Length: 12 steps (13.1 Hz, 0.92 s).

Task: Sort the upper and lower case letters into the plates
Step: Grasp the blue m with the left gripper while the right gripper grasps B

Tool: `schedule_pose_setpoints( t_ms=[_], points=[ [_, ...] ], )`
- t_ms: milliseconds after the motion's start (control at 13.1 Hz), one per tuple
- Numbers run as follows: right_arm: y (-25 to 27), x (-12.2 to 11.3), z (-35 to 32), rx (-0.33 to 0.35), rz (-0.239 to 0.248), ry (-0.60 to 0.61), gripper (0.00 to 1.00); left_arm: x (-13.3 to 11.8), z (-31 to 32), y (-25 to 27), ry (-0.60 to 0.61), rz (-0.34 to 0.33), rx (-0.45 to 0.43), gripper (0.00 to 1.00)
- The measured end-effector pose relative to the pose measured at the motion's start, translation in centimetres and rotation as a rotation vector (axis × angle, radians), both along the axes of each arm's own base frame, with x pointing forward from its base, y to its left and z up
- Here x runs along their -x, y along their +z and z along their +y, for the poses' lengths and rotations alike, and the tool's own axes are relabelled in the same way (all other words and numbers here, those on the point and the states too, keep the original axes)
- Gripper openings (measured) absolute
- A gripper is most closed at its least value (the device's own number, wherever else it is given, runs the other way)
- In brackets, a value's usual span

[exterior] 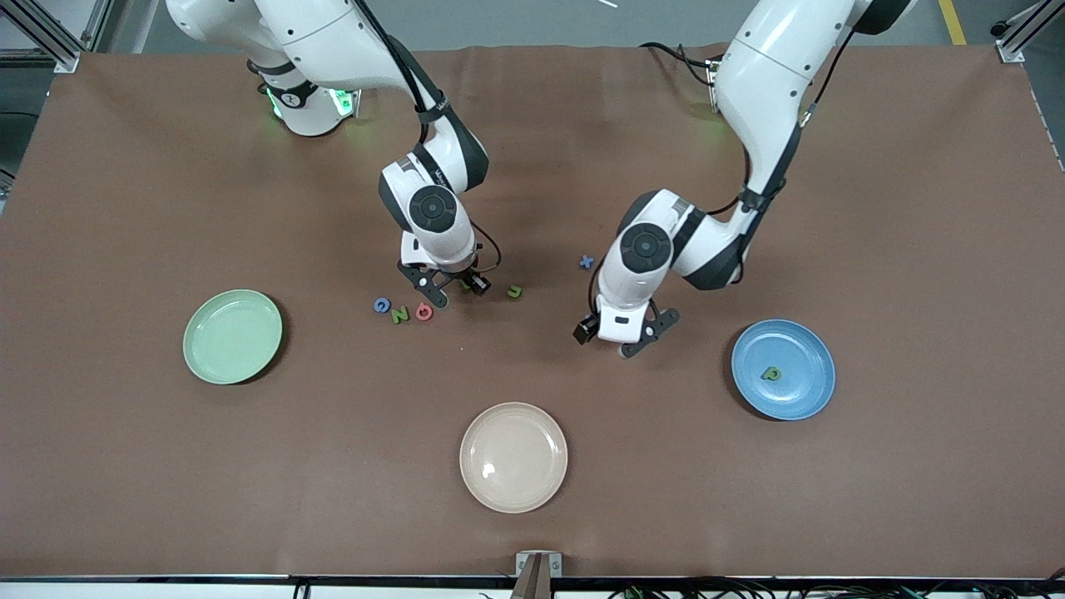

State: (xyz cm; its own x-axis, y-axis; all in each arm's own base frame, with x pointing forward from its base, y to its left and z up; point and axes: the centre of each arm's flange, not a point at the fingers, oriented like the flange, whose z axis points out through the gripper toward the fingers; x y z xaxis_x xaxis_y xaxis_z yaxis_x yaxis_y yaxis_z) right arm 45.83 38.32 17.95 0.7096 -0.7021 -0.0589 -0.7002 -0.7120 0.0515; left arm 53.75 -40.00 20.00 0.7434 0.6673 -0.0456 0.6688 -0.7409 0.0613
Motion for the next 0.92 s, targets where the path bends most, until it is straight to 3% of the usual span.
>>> schedule_pose_setpoints(
  t_ms=[458, 763, 916],
  points=[
    [0.1, 0.2, 0.4, -0.004, -0.005, 0.006, 0.27, 0.9, -1.8, -1.0, 0.194, -0.001, -0.022, 0.89],
    [1.0, -0.1, 1.2, -0.012, -0.013, 0.015, 0.27, 1.0, -1.8, -1.7, 0.234, -0.001, -0.037, 0.81],
    [4.9, -1.4, 1.2, 0.019, 0.021, 0.062, 0.27, 1.0, -2.1, -2.2, 0.243, 0.002, -0.038, 0.78]
  ],
)
